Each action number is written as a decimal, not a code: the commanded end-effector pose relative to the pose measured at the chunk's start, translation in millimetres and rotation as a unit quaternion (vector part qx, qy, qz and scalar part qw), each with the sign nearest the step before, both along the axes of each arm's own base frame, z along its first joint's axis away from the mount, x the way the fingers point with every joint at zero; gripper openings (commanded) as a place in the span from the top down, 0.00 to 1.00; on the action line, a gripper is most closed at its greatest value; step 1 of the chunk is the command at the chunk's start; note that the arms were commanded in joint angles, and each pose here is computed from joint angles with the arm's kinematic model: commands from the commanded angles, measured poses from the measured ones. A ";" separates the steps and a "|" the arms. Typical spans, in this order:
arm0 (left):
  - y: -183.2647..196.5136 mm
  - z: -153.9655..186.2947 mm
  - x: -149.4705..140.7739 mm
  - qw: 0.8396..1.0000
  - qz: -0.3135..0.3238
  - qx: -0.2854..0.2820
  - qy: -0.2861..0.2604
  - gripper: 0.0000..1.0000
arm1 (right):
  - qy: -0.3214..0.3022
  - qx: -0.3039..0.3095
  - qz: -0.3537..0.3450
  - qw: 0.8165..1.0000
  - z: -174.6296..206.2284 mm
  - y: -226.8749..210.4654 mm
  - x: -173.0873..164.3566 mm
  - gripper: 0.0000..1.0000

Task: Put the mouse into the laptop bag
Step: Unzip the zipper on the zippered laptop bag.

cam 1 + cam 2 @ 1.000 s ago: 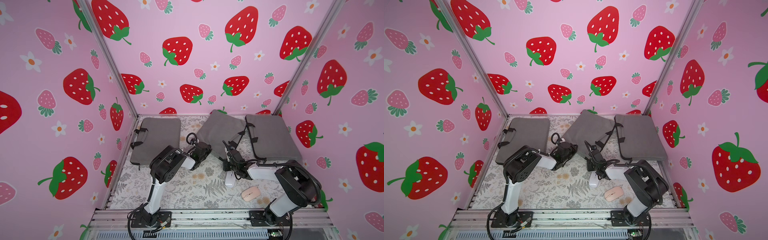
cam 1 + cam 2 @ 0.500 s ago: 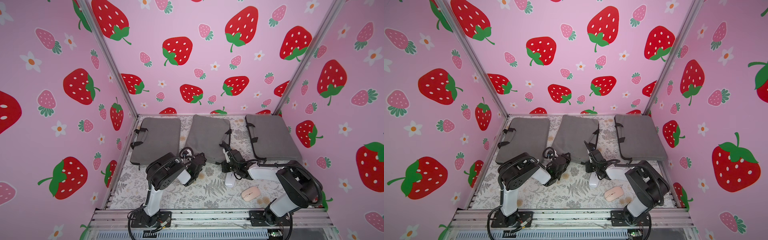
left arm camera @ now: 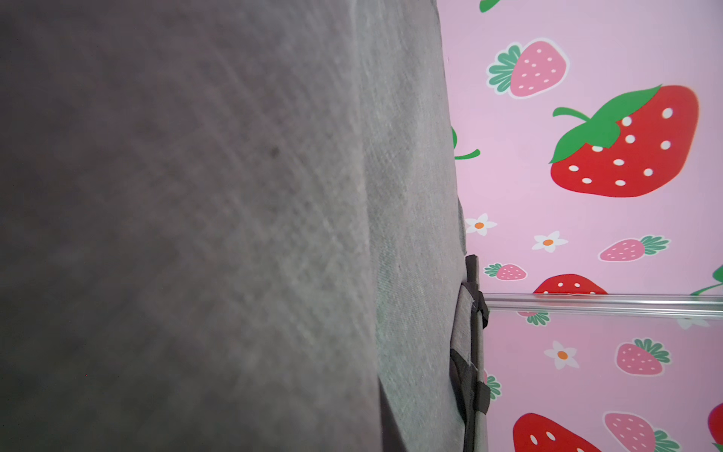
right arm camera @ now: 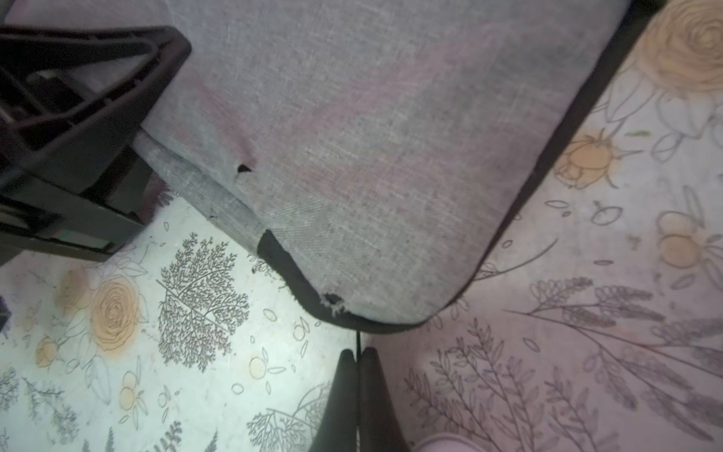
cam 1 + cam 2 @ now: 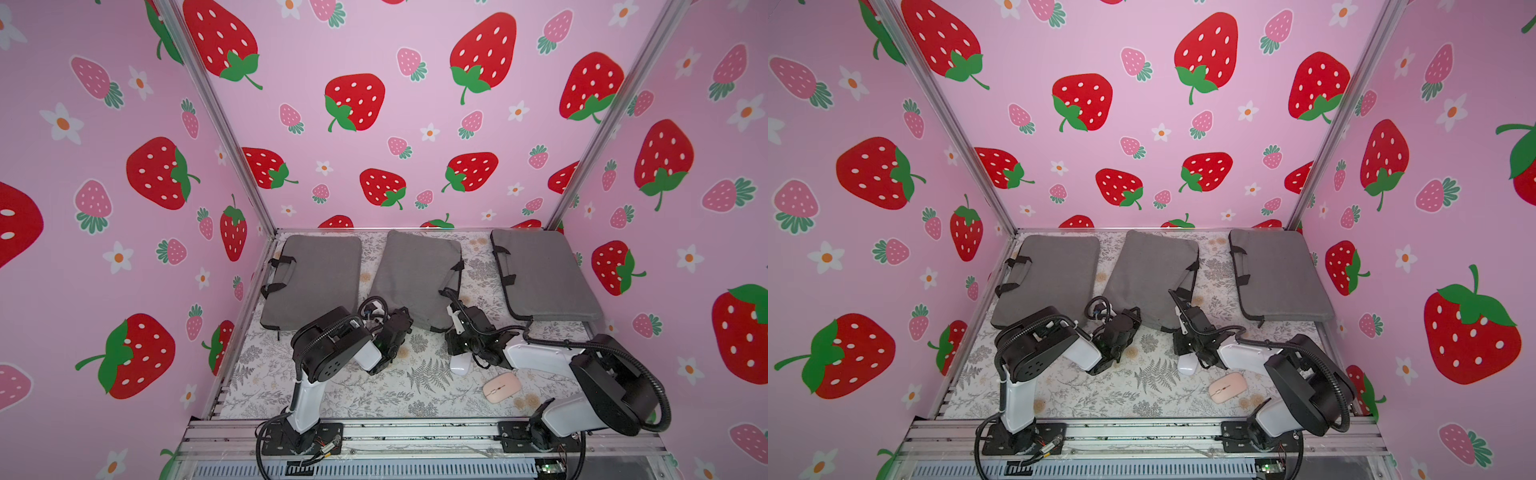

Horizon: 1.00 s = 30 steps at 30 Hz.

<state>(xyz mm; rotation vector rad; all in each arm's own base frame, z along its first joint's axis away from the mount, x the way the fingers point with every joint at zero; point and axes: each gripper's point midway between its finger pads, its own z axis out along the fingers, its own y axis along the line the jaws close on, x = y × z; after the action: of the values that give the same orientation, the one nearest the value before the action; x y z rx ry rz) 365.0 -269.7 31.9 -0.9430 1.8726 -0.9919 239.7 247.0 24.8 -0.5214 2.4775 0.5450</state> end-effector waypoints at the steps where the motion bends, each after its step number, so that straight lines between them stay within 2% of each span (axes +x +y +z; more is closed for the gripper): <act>1: -2.4 -11.5 -7.0 0.999 -0.010 0.037 0.023 1.00 | 0.019 0.006 0.040 0.999 -0.4 18.8 -13.7 1.00; 11: -12.0 1.0 -8.4 0.999 -0.021 0.037 0.017 1.00 | 0.012 -0.012 0.042 0.999 3.1 35.5 -8.7 1.00; 21: -32.3 2.7 -30.0 0.997 -0.069 0.018 0.009 1.00 | -0.016 -0.023 0.055 0.998 8.2 54.5 12.4 1.00; 25: -29.4 6.5 -38.1 0.997 -0.074 0.036 0.004 1.00 | -0.016 -0.012 0.057 0.998 10.9 58.8 12.5 1.00; 27: -28.7 5.9 -43.2 0.996 -0.077 0.052 0.018 0.74 | -0.014 0.000 0.061 0.998 13.4 60.8 9.8 1.00; 30: -22.1 7.1 -52.7 0.995 -0.075 0.062 0.028 0.43 | -0.020 0.005 0.051 0.998 16.6 54.9 7.9 1.00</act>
<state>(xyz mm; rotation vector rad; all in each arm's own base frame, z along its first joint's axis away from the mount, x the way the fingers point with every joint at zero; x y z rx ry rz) 333.0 -281.2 38.2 -0.8471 1.9741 -0.9306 245.1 286.9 23.2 -0.6552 2.4999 0.4978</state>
